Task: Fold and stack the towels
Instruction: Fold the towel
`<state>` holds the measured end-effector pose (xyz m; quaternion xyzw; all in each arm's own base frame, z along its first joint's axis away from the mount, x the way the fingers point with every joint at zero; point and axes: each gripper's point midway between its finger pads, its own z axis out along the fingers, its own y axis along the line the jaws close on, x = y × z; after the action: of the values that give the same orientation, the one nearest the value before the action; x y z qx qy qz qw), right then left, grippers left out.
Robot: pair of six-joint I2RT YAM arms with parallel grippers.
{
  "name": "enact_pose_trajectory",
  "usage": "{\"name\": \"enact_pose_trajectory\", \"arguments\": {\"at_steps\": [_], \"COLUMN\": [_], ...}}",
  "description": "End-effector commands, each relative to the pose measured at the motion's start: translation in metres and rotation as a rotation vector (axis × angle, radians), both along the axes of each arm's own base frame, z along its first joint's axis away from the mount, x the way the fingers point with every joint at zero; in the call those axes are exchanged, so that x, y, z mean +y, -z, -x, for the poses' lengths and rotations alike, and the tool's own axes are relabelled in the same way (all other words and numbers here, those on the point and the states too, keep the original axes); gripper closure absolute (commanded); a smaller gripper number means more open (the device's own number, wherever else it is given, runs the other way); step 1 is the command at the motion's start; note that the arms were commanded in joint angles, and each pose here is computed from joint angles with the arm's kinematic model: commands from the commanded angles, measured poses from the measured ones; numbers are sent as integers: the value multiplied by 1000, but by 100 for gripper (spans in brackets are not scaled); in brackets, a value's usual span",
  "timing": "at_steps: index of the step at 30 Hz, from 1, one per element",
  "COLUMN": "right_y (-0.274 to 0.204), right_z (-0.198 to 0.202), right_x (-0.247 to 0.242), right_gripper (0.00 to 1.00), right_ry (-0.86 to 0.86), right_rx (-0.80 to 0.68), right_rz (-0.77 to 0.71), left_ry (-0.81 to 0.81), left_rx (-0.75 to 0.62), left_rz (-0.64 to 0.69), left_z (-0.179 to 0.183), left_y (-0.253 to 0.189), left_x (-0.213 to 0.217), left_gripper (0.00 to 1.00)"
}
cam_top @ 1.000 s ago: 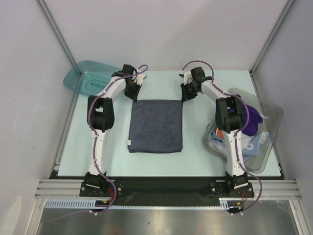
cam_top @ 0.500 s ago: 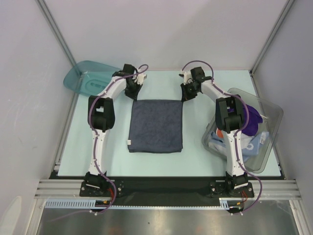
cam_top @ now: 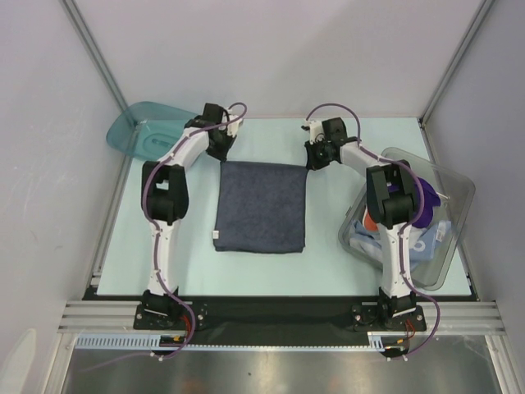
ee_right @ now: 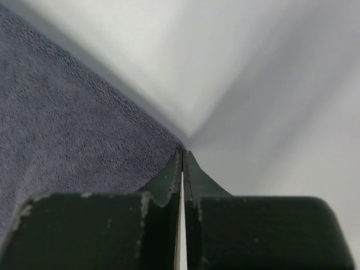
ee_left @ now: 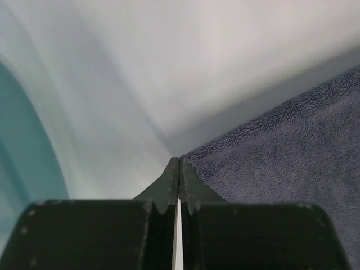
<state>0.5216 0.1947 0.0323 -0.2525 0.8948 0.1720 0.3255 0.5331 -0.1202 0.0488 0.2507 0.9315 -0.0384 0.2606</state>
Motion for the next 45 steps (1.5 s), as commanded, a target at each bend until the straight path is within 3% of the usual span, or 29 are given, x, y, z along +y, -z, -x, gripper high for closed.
{"name": "enact_pose_trajectory", "arguments": {"at_steps": [1,15,22,34,45], "right_y": [-44,-98,-104,-102,-82], "right_z": [-28,-20,20,95,165], "right_x": [-6,2,9,16,19], "right_gripper": [100,100,100,100,100], "right_ry": [12,-19,-29,12,28], "right_rx": [-180,-344,-352,-279,-188], "right_rz": [15,49,127,94,76], "left_ry": [-52,-65,-59,-80,-184], "left_rx": [-177,-271,-274,-294,-125], "left_rz": [3,-8,-1,70,28], "left_z": [-24,-21,14,89,153], "left_y": [-63,-100,-96,-114,-75], "left_x": [13,21,23,9,15], "left_gripper": [100,100,100,100,100]}}
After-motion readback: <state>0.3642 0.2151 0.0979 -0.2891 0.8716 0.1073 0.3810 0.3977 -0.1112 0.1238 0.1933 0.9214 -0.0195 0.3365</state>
